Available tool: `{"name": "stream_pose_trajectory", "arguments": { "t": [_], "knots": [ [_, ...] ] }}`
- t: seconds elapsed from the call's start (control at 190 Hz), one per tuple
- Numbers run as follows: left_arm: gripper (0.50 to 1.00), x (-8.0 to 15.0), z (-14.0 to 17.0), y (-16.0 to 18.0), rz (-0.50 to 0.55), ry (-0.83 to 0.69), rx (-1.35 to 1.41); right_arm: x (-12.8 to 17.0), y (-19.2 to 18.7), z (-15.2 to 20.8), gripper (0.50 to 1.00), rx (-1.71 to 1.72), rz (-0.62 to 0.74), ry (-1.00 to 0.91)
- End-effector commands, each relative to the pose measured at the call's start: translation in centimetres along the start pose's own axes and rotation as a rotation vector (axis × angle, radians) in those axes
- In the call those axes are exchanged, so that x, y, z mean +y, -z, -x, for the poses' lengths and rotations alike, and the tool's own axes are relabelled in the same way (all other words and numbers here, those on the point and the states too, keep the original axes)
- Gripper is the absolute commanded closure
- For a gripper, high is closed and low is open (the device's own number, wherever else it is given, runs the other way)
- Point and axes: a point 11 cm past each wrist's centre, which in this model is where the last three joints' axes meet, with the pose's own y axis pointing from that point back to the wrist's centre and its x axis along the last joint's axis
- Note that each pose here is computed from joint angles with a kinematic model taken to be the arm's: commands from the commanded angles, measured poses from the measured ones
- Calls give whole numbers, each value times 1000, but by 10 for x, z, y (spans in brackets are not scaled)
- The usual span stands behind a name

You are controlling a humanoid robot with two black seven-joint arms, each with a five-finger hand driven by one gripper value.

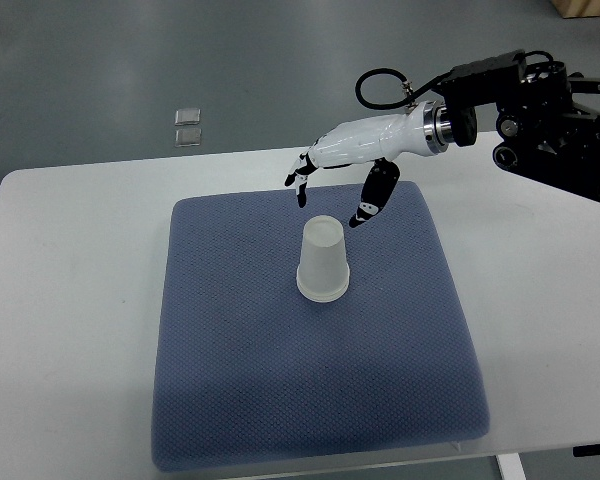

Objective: Stack paper cups

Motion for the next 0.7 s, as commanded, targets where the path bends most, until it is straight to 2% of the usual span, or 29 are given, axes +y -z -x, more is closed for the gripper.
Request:
{"name": "stream_pose_trajectory", "arguments": {
  "t": [0.0, 0.132, 0.269, 0.395, 0.563, 0.695],
  "knots": [
    [500, 0, 0, 0, 0, 0, 0, 5, -4, -10, 597, -5, 9, -38],
    [500, 0, 0, 0, 0, 0, 0, 14, -22, -33, 597, -116, 30, -178],
    [500, 0, 0, 0, 0, 0, 0, 19, -52, -36, 597, -422, 14, -377],
    [500, 0, 0, 0, 0, 0, 0, 36, -84, -37, 595, -683, 14, -578],
    [500, 0, 0, 0, 0, 0, 0, 52, -115, -20, 597, -977, 8, -807],
    [500, 0, 0, 0, 0, 0, 0, 58, -140, 14, 595, -1220, 38, -979]
  ]
}}
